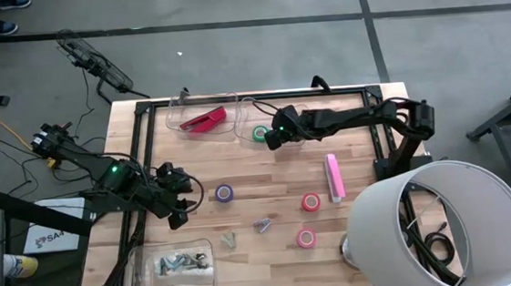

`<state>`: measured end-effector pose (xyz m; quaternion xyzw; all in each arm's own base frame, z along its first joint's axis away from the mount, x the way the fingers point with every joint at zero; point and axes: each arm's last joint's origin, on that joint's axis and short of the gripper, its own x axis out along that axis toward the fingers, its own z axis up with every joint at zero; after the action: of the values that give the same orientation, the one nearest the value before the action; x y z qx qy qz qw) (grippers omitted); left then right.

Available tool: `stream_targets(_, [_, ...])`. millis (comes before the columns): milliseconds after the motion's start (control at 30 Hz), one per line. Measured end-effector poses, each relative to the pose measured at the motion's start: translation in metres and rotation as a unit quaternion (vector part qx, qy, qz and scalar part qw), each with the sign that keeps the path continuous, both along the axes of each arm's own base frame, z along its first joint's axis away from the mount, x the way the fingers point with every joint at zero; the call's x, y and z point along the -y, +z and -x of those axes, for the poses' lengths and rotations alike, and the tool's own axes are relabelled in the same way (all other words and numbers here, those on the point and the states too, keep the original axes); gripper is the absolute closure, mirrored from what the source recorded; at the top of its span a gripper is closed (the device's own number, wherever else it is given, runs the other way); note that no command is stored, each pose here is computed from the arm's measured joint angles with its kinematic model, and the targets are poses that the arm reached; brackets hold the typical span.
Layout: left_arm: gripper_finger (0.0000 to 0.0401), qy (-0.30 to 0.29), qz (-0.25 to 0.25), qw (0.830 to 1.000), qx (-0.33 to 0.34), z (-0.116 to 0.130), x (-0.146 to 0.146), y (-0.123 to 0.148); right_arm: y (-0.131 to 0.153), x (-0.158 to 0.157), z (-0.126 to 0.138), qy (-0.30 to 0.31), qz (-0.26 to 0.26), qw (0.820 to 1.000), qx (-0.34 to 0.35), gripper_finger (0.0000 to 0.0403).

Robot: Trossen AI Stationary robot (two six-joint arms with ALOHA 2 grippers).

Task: Pick and place Stapler, Stapler remover, tape
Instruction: Put the orange tape into the top right transparent bin, then put the pink stapler into the top left transparent bin

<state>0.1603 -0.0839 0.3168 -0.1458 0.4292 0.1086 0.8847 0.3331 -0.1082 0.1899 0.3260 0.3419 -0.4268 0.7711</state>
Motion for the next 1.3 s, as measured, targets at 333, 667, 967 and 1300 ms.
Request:
stream_targets(333, [0.0217,-0.001,-0.003,1.000,0.002,0.000,0.000,0.000,0.000,-0.001,0.001,0.009,-0.018,1.000,0.000,0.0260])
stream_targets(667, [0.0217,-0.007,-0.011,1.000,0.012,0.004,-0.003,0.004,0.025,0.001,0.011,0.009,-0.042,0.998,0.047,0.0227])
stream_targets(967, [0.0217,-0.015,-0.016,0.999,0.045,0.017,-0.011,0.014,0.056,-0.011,0.010,0.078,-0.048,0.987,0.129,0.0227])
stream_targets(1300, [0.0217,-0.043,-0.040,0.996,0.064,0.025,-0.017,0.020,0.076,-0.024,-0.009,0.186,-0.089,0.941,0.269,0.0227])
